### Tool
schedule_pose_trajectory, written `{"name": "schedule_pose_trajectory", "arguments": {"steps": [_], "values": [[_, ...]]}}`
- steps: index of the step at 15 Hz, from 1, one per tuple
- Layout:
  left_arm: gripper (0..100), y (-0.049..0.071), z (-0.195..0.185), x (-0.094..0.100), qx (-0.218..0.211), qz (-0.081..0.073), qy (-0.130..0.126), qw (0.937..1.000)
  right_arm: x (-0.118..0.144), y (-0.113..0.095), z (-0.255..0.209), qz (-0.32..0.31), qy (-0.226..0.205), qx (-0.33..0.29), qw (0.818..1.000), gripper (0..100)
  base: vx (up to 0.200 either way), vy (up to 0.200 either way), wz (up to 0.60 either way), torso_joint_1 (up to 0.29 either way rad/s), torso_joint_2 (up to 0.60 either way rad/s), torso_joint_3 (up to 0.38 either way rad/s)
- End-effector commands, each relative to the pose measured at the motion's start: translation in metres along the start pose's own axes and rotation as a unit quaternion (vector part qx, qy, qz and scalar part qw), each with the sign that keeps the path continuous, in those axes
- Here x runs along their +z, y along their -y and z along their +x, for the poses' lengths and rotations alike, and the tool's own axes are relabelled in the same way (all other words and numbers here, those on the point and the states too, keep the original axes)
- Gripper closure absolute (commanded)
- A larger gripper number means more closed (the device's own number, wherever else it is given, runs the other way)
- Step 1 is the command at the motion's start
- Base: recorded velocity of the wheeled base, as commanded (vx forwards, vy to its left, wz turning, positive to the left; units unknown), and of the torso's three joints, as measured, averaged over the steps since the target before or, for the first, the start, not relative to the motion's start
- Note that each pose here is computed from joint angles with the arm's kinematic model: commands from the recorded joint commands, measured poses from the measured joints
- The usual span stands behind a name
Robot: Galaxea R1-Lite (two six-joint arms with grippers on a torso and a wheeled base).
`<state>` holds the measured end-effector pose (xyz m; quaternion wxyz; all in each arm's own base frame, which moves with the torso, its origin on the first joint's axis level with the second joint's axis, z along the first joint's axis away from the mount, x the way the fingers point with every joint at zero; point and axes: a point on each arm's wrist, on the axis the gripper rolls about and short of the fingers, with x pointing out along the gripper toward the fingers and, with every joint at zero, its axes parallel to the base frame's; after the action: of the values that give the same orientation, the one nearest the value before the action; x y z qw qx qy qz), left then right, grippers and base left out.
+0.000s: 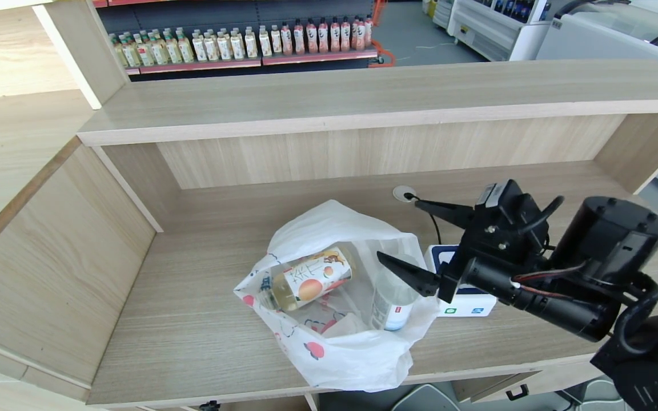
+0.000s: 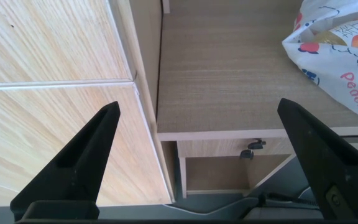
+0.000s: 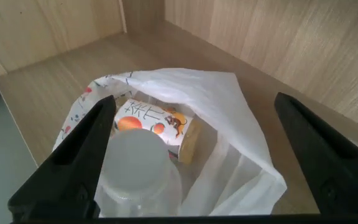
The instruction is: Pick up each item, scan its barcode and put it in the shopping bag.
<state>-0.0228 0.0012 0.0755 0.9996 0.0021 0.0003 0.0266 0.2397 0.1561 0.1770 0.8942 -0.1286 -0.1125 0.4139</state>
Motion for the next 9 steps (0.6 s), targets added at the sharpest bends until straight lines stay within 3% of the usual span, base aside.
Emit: {"name": "schedule_pose_trajectory", "arguments": {"steps": [1,4,5,7,9], "values": [[0,0.0,0.0,0.0,0.0,-0.001,0.0,1.0,0.07,0.034,-0.014,0.028,0.029,-0.114,0.993,0,0.0,0.0,0.0,0.0,0.0,0.0],[0,0.0,0.0,0.0,0.001,-0.002,0.0,1.0,0.096,0.069,-0.049,0.038,-0.026,-0.21,0.977,0,0.0,0.0,0.0,0.0,0.0,0.0],[0,0.0,0.0,0.0,0.0,-0.003,0.0,1.0,0.095,0.081,-0.079,0.033,-0.053,-0.275,0.96,0,0.0,0.0,0.0,0.0,0.0,0.0],[0,0.0,0.0,0.0,0.0,-0.003,0.0,1.0,0.083,0.081,-0.124,0.038,-0.112,-0.371,0.921,0,0.0,0.0,0.0,0.0,0.0,0.0],[0,0.0,0.0,0.0,0.0,-0.003,0.001,1.0,0.06,0.058,-0.173,0.064,-0.166,-0.426,0.887,0,0.0,0.0,0.0,0.0,0.0,0.0]]}}
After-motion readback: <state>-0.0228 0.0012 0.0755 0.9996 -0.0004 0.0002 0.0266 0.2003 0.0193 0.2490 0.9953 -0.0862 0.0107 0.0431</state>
